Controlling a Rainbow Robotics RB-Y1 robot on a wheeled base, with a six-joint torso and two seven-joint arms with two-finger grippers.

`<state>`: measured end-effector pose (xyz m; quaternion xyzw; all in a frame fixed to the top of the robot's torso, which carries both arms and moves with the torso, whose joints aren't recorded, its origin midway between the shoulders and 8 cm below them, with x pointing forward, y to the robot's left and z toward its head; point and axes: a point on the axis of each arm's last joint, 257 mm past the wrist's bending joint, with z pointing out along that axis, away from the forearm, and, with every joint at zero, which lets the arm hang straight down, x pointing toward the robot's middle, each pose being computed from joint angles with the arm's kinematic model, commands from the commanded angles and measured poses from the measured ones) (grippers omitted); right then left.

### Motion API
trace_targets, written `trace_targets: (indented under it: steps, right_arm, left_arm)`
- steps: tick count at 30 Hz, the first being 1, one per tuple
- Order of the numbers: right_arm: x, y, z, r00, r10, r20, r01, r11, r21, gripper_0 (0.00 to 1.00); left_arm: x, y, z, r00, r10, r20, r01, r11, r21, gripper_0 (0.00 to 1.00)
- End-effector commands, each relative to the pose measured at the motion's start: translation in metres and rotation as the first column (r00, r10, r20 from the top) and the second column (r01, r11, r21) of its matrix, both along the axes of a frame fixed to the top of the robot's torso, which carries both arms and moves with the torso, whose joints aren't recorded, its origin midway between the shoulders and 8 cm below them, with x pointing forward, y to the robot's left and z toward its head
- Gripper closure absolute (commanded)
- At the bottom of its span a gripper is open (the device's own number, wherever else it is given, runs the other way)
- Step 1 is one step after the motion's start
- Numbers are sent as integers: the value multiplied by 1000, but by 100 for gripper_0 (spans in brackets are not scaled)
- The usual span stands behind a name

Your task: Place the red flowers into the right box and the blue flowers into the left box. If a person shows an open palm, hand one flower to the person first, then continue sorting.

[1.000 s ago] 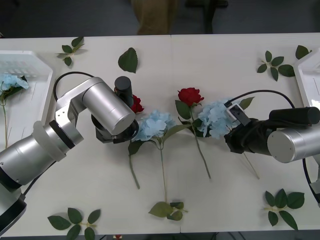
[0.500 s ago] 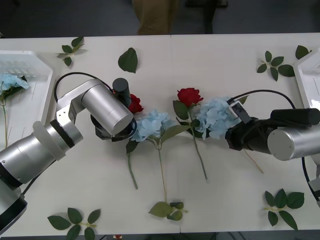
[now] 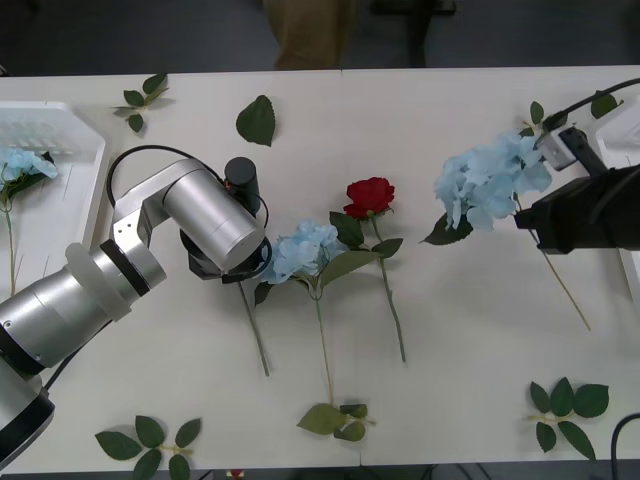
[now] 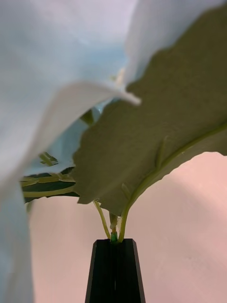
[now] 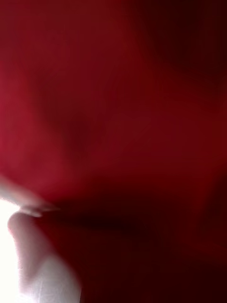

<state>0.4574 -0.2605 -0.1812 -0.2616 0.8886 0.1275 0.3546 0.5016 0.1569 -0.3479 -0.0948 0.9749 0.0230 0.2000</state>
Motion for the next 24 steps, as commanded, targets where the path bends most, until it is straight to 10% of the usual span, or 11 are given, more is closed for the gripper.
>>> trace_targets:
  steps: [1, 17, 24]
  right_arm:
    - [14, 48, 80, 996, 28, 86, -43, 984, 174, 100]
    - [50, 228, 177, 963, 145, 226, -264, 674, 690, 100]
    - [61, 250, 180, 963, 119, 241, -261, 626, 735, 100]
  left_arm:
    - [9, -2, 11, 998, -54, 16, 54, 998, 25, 100]
    - [14, 13, 16, 998, -63, 17, 62, 997, 39, 100]
    - [10, 24, 105, 977, -214, -14, 212, 974, -79, 100]
